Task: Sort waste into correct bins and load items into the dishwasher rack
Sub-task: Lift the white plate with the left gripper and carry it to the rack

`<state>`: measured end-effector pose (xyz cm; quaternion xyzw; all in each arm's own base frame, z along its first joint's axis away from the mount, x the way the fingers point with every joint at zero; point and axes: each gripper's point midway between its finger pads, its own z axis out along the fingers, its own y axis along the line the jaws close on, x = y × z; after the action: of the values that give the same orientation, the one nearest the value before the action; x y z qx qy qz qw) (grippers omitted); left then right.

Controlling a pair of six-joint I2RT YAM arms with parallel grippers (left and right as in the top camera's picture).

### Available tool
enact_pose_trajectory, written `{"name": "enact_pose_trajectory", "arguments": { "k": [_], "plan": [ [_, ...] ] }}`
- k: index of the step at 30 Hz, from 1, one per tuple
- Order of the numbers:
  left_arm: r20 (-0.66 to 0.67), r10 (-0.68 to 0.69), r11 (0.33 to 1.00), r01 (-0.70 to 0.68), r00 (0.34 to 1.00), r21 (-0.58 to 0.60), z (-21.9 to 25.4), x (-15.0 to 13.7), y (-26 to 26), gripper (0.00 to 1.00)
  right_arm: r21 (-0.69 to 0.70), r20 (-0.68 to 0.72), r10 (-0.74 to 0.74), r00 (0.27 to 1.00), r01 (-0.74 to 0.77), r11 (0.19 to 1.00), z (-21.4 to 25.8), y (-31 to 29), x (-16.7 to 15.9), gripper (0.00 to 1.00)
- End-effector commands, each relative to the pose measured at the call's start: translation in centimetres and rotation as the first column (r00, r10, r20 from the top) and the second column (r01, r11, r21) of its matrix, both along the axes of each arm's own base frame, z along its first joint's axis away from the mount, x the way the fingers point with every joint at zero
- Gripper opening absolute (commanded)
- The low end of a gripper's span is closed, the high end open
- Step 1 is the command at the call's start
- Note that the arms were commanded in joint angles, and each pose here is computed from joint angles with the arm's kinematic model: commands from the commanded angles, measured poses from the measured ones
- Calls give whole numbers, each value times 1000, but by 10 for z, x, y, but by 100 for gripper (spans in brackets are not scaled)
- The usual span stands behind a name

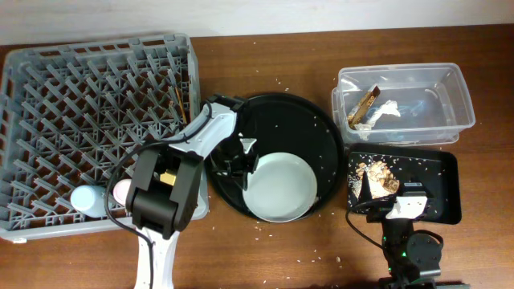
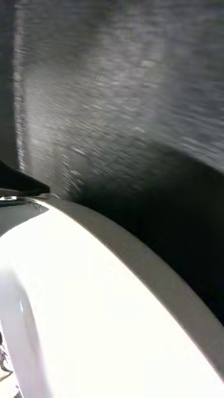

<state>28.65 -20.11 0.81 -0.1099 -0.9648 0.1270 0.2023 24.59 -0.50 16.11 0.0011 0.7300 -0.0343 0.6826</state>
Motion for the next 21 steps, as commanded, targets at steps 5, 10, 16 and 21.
{"name": "enact_pose_trajectory", "arguments": {
  "k": [5, 10, 16, 21],
  "plan": [
    [251, 8, 1000, -6, 968, -8, 113, 84, 11, 0, -3, -6, -5, 1000, 5, 1000, -4, -1, 0, 98],
    [730, 98, 837, -453, 676, 308, 260, 127, 166, 0, -3, -6, -5, 1000, 5, 1000, -4, -1, 0, 98],
    [733, 155, 367, -727, 663, 580, 252, 83, 338, 0, -3, -6, -5, 1000, 5, 1000, -4, -1, 0, 98],
    [782, 73, 171, -781, 619, 601, 247, 87, 385, 0, -3, -6, -5, 1000, 5, 1000, -4, -1, 0, 98]
  ]
}}
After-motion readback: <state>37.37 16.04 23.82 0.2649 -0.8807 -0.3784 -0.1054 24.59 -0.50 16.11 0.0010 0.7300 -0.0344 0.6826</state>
